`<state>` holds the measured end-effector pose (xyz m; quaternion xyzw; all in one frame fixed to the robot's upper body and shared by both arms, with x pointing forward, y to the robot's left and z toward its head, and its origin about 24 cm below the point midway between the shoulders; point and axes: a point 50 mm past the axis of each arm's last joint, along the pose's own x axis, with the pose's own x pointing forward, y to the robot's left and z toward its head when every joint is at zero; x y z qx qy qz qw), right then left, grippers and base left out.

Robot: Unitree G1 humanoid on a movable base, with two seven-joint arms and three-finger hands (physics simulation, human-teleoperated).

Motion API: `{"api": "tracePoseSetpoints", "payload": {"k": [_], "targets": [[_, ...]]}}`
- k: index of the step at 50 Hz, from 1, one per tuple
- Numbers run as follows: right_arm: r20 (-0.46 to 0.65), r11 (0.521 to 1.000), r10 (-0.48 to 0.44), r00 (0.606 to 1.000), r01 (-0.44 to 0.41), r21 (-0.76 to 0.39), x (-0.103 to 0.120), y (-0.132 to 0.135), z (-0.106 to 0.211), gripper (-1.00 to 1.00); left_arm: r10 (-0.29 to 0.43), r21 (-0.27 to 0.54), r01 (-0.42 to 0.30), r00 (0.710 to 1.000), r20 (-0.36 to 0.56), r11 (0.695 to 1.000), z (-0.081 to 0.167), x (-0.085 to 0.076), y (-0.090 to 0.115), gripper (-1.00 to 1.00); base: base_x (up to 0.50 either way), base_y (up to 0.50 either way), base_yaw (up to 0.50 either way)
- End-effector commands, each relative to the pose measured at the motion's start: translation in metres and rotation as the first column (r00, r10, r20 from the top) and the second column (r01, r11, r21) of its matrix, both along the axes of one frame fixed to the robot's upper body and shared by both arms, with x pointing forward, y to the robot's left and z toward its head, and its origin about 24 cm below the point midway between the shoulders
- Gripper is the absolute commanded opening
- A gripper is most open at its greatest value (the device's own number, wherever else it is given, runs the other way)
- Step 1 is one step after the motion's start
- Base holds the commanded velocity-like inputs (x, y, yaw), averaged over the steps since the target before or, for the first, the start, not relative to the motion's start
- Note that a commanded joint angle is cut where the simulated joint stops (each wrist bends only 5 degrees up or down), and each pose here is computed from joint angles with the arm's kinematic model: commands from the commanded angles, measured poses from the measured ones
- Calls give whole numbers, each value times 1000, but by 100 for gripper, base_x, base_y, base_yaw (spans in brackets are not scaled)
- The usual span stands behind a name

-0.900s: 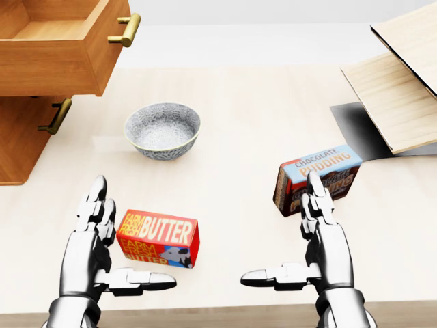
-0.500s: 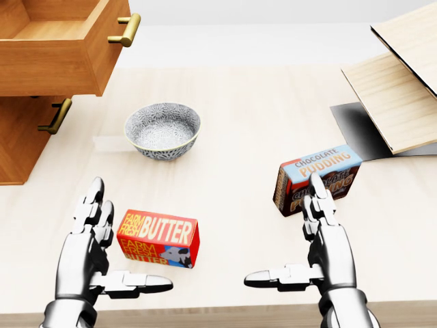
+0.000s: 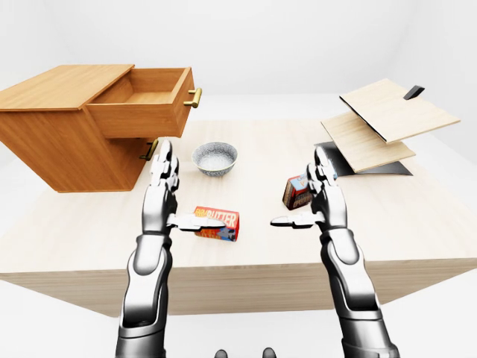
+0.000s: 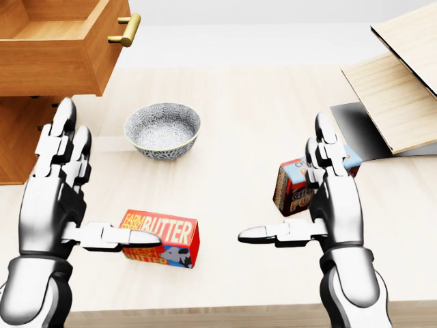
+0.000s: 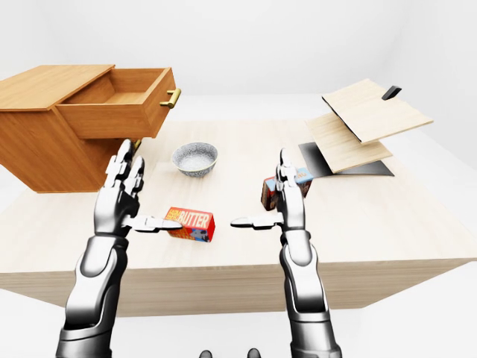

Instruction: Close the top drawer of the cabinet.

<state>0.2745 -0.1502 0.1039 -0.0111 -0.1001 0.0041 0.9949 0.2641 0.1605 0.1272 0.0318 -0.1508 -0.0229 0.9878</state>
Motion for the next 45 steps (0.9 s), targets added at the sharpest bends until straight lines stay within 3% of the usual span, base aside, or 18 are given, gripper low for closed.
{"api": "tracePoseSetpoints", "payload": {"k": [1, 17, 25, 37, 45], "targets": [[159, 1000, 11, 987, -7, -23, -1, 6, 38, 100, -6, 34, 0, 981, 193, 999, 45, -4, 0, 100, 0, 0, 0], [162, 999, 46, 986, -44, -16, -4, 9, 38, 100, -21, 38, 14, 980, 199, 999, 46, -6, -4, 100, 1, -1, 0], [156, 998, 58, 986, -54, -26, -6, 9, 36, 100, -24, 39, 17, 981, 193, 999, 45, -7, -5, 100, 34, -35, 0], [149, 997, 73, 986, -67, -44, -7, 12, 35, 100, -26, 37, 19, 981, 194, 999, 44, -8, -6, 100, 48, 1, 0], [147, 997, 69, 987, -64, -39, -8, 11, 34, 100, -27, 35, 20, 980, 197, 999, 45, -9, -6, 100, 1, 0, 0]]}}
